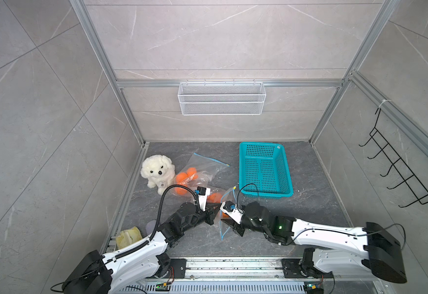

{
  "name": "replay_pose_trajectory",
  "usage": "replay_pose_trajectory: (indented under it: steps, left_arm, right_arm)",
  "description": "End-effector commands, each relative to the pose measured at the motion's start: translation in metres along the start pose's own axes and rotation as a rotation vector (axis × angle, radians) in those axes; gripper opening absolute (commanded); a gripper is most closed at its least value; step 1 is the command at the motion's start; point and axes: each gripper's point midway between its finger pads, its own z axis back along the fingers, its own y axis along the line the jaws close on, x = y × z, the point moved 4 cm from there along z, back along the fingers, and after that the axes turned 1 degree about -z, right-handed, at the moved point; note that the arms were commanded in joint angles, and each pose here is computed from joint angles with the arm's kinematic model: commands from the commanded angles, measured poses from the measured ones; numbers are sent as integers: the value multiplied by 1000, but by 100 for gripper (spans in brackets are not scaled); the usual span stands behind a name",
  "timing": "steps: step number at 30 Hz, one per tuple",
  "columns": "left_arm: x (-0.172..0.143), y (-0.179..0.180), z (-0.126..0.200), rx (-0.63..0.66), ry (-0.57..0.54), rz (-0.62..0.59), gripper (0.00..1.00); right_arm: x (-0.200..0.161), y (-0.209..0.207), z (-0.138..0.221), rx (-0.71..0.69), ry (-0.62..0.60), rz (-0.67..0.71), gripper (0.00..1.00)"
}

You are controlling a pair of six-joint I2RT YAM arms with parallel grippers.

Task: Open the zip-top bag and take out the orange
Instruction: Pick up the orange from the zipper food storage bag.

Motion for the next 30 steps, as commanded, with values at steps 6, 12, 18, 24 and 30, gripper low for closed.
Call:
replay_pose_trajectory:
  steps: [6, 12, 18, 24, 30]
  left_arm:
    - [16, -14, 1, -59, -55, -1, 0]
    - [18, -17, 4, -77, -64, 2, 0]
    - [17, -14, 2, -61, -56, -3, 0]
    - [14, -8, 0, -30, -55, -3, 0]
    - [17, -9, -1, -23, -56, -10, 0]
  right_arm:
    - [13, -21, -13, -159, -38, 16, 26]
    - [-5, -38, -34, -212, -22, -29, 27]
    - [-7, -47, -44, -211, -25, -80, 63]
    - [-20, -56, -55, -273, 17, -105, 70]
    - [-30, -63, -73, -312, 39, -135, 74]
